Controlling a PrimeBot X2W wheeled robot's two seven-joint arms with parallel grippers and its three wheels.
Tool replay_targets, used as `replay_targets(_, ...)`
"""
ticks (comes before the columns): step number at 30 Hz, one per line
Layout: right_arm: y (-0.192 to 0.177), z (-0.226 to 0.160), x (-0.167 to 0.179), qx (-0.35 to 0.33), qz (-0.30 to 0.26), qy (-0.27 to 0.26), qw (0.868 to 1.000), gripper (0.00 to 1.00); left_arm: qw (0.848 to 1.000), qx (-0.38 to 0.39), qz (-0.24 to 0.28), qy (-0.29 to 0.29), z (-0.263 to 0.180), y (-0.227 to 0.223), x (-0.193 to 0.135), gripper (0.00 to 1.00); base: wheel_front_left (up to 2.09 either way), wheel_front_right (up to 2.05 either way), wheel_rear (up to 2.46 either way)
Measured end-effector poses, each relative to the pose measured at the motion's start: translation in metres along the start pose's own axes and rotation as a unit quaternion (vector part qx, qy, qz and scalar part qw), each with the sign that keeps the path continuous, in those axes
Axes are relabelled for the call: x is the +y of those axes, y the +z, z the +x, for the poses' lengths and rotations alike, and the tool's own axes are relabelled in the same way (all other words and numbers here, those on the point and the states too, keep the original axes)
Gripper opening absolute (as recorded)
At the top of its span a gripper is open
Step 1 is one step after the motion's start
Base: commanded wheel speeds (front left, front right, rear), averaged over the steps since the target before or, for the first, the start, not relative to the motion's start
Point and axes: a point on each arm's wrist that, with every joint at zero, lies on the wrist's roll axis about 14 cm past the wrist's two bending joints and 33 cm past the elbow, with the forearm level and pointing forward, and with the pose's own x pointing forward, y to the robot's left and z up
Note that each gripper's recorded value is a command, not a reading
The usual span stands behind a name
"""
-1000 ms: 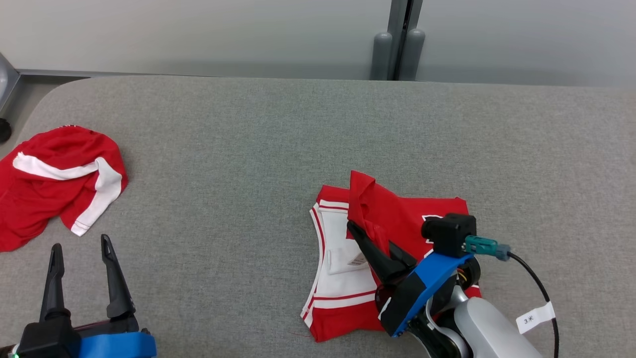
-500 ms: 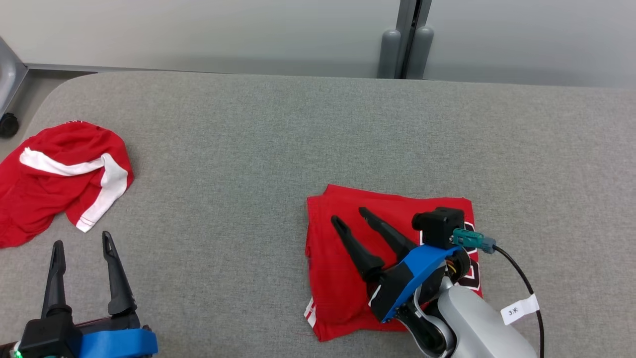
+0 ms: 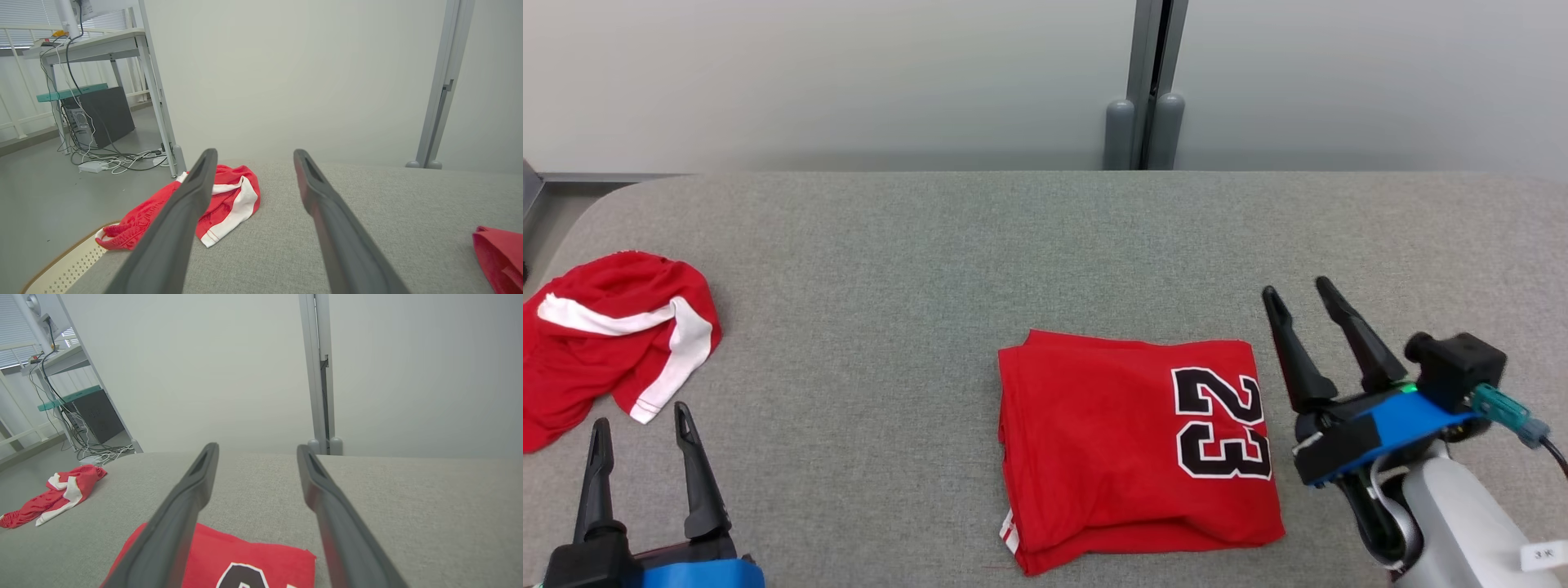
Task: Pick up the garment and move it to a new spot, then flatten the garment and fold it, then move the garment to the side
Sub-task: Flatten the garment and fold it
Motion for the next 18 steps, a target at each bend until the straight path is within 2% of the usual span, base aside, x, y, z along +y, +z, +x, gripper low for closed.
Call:
replay_targets(8, 0.004, -0.056, -0.046, -0.009, -0.038, -0.086, 0.996, 1.0, 1.0, -0.004, 0.005, -0.017, -0.005, 0.003, -0.005, 1.0, 0.0, 0.0, 0.0)
replay_targets(18, -0.008, -0.099, -0.044, -0.001, -0.039, -0.122, 0.992, 1.0, 0.999, -0.006, -0.004, -0.053, -0.009, 0.004, -0.021, 1.0, 0.0, 0.0, 0.0)
